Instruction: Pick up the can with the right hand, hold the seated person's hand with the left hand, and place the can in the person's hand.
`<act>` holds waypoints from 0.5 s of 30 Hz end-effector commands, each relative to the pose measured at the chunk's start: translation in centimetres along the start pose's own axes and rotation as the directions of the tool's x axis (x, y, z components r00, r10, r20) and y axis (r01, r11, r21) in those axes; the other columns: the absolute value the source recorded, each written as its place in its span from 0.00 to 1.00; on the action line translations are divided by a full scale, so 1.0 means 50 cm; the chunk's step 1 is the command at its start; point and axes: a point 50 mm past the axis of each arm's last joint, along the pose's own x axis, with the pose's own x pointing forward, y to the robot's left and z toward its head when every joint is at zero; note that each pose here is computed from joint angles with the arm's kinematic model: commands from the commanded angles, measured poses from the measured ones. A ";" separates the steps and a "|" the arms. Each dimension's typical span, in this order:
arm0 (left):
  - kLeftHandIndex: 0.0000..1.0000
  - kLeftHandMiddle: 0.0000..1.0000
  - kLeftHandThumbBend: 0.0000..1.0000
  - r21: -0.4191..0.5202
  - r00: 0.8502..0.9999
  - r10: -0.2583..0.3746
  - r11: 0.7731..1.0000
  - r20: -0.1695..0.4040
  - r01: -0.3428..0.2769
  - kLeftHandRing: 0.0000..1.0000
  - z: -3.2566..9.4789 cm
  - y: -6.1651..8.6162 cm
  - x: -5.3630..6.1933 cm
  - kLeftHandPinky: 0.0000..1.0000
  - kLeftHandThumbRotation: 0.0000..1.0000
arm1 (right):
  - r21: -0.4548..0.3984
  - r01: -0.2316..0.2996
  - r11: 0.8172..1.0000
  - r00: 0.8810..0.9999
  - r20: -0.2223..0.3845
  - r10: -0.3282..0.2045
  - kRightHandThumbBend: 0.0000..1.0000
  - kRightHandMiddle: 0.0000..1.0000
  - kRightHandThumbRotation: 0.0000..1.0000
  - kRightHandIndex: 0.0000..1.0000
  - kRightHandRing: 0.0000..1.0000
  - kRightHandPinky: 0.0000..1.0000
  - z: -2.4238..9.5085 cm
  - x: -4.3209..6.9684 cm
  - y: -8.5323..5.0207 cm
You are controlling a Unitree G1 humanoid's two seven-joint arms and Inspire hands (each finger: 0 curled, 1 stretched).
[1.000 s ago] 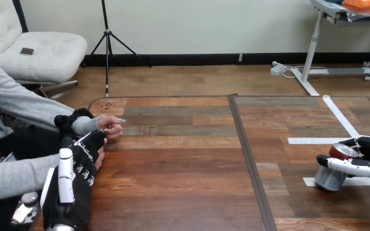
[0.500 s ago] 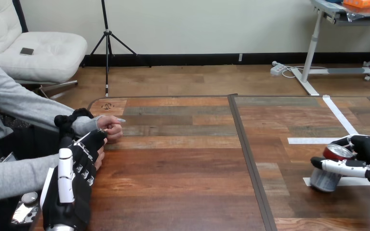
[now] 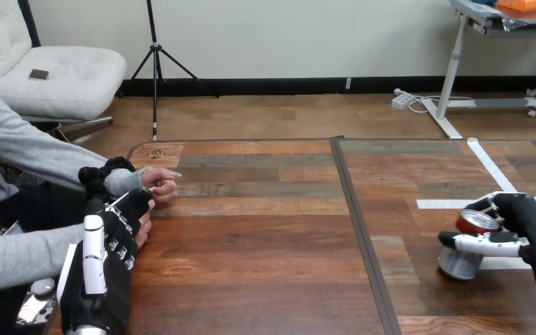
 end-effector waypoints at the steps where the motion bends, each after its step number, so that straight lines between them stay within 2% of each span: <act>1: 0.73 0.84 0.53 0.042 0.994 -0.055 0.998 0.093 0.052 0.93 0.042 -0.016 0.036 1.00 1.00 | -0.037 0.053 0.998 0.988 0.146 -0.047 0.79 0.45 0.00 0.47 0.40 0.38 0.065 0.026 -0.023; 9: 0.73 0.83 0.54 0.041 0.994 -0.055 0.998 0.098 0.051 0.92 0.041 -0.017 0.036 1.00 1.00 | -0.126 0.053 0.991 0.983 0.184 -0.029 0.79 0.45 0.00 0.47 0.41 0.39 0.073 0.024 -0.020; 15: 0.72 0.83 0.54 0.034 0.994 -0.052 0.998 0.100 0.049 0.91 0.041 -0.018 0.035 1.00 1.00 | -0.145 0.050 0.988 0.984 0.176 -0.024 0.79 0.46 0.00 0.47 0.43 0.40 0.069 0.024 -0.016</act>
